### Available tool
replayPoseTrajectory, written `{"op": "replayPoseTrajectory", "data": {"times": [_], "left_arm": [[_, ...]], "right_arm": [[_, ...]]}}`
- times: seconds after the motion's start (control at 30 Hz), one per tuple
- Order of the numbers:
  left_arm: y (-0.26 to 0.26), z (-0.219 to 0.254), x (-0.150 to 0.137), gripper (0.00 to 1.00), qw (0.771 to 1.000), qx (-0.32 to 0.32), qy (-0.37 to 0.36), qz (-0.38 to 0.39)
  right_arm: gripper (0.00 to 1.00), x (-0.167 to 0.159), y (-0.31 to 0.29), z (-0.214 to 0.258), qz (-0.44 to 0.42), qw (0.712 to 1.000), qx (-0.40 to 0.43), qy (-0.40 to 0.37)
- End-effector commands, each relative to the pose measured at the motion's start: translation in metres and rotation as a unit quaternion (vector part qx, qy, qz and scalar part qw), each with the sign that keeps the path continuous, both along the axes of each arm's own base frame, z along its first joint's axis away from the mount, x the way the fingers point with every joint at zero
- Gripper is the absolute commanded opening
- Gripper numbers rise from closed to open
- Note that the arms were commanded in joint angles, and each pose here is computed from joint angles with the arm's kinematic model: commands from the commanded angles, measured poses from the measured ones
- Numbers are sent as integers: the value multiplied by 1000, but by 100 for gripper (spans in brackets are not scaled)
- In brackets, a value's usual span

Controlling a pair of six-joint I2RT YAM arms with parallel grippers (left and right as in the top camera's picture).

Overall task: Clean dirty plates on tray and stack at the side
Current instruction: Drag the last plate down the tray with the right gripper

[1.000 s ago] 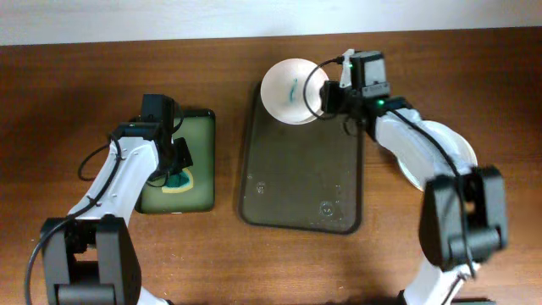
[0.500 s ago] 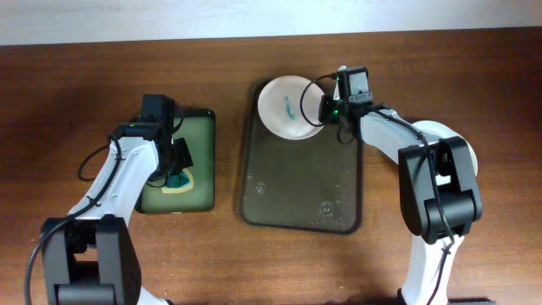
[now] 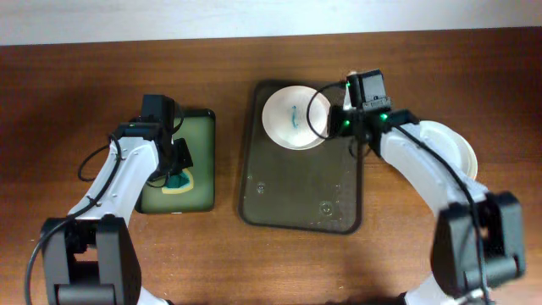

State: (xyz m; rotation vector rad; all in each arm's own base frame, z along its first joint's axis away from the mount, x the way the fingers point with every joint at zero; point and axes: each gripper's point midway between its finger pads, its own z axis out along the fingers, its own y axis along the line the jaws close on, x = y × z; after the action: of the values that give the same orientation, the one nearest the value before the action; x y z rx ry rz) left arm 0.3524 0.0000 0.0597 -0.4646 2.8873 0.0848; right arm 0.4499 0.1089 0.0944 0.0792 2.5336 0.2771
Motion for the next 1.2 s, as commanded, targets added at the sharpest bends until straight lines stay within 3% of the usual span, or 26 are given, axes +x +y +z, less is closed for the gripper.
{"op": "replayPoseTrajectory", "data": {"times": [0.0,0.07,0.13,0.2,0.37,0.47,0.63,0.77,0.8,0.83,0.9,1.03,1.17], "left_arm": [[0,2,1,0,1000,-2,-4,-7],[0,2,1,0,1000,-4,-4,-7],[-1,2,1,0,1000,-4,-3,-7],[-1,3,1,0,1000,-4,-4,-7],[-1,2,1,0,1000,-4,-3,-7],[-1,3,1,0,1000,-3,-3,-13],[-1,2,0,0,1000,-1,-1,-30],[-17,4,3,0,997,-38,-4,-73],[-18,6,4,0,996,-40,-6,-84],[-18,8,4,0,995,-39,-9,-86],[-18,8,6,0,996,-37,-12,-86],[-17,-24,14,0,995,-34,-36,-86],[-17,-75,-1,0,996,-36,6,-84]], "right_arm": [[40,19,0,-37,20,1000,19,2],[47,27,-3,-58,15,1000,14,3],[45,32,-2,-74,14,1000,15,5],[4,29,-3,-82,13,1000,14,16],[4,3,-8,-24,-26,999,37,31],[4,-49,-23,17,-52,996,-1,70],[4,-143,0,-30,-25,974,-41,222],[5,-138,3,-54,-20,981,-41,187],[12,-136,3,-53,-17,982,-42,181],[25,-133,5,-50,-1,984,-44,171],[30,-133,7,-40,20,986,-44,158],[31,-139,5,-30,21,987,-43,156],[32,-144,3,-32,20,985,-47,167]]}}
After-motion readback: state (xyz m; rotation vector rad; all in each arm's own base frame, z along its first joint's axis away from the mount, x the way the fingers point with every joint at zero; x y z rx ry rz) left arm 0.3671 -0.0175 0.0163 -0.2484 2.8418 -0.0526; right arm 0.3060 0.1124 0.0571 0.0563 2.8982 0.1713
